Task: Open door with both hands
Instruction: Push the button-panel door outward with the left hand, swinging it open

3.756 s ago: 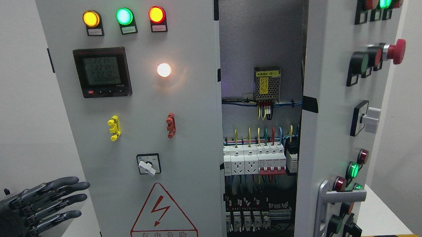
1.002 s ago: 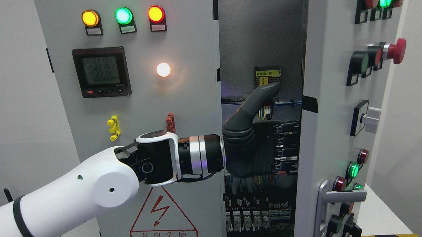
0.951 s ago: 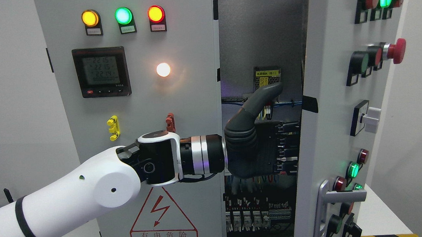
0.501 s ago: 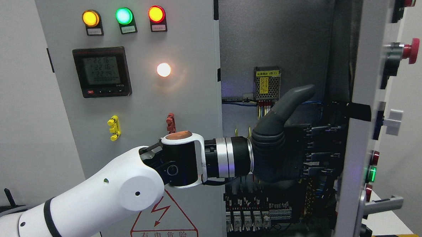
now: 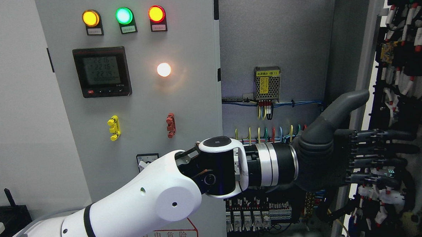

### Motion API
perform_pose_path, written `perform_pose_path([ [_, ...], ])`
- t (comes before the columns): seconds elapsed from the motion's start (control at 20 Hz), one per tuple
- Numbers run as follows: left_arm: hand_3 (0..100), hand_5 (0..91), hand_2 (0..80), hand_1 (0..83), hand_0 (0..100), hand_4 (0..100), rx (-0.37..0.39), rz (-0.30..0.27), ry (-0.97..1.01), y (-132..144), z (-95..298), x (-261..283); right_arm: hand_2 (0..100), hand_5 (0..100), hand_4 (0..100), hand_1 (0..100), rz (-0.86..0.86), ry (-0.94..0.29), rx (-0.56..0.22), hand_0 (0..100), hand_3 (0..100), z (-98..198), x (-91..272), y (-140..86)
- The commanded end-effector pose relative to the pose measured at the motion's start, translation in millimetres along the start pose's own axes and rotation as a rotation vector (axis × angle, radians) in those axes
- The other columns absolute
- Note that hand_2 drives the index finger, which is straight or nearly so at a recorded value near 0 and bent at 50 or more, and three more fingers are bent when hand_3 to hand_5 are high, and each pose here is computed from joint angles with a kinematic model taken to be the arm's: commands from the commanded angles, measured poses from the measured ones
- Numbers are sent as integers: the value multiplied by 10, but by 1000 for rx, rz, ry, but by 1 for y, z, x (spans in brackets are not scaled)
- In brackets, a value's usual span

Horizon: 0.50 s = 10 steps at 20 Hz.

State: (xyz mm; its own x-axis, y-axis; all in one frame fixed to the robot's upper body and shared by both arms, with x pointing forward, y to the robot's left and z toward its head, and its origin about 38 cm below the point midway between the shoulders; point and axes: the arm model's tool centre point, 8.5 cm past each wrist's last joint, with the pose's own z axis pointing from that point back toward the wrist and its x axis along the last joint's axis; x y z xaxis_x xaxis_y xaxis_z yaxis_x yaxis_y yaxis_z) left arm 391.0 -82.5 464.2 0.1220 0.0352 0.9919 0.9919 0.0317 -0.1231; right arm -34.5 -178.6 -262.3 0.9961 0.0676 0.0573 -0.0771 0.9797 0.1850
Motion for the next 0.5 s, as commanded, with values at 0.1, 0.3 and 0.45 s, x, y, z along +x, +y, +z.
perform_pose_path([
  [0.1,0,0,0,0,0,0,-73,-34,-43,-39,-48,6,0,0,0,0,0,0,0,381,0,0,0,0],
  [0.3,0,0,0,0,0,0,-79,-34,-49,-42,-51,6,0,0,0,0,0,0,-1,381,0,0,0,0],
  [0.45,0,0,0,0,0,0,-80,-31,-49,-44,-53,4,0,0,0,0,-1,0,-1,381,0,0,0,0],
])
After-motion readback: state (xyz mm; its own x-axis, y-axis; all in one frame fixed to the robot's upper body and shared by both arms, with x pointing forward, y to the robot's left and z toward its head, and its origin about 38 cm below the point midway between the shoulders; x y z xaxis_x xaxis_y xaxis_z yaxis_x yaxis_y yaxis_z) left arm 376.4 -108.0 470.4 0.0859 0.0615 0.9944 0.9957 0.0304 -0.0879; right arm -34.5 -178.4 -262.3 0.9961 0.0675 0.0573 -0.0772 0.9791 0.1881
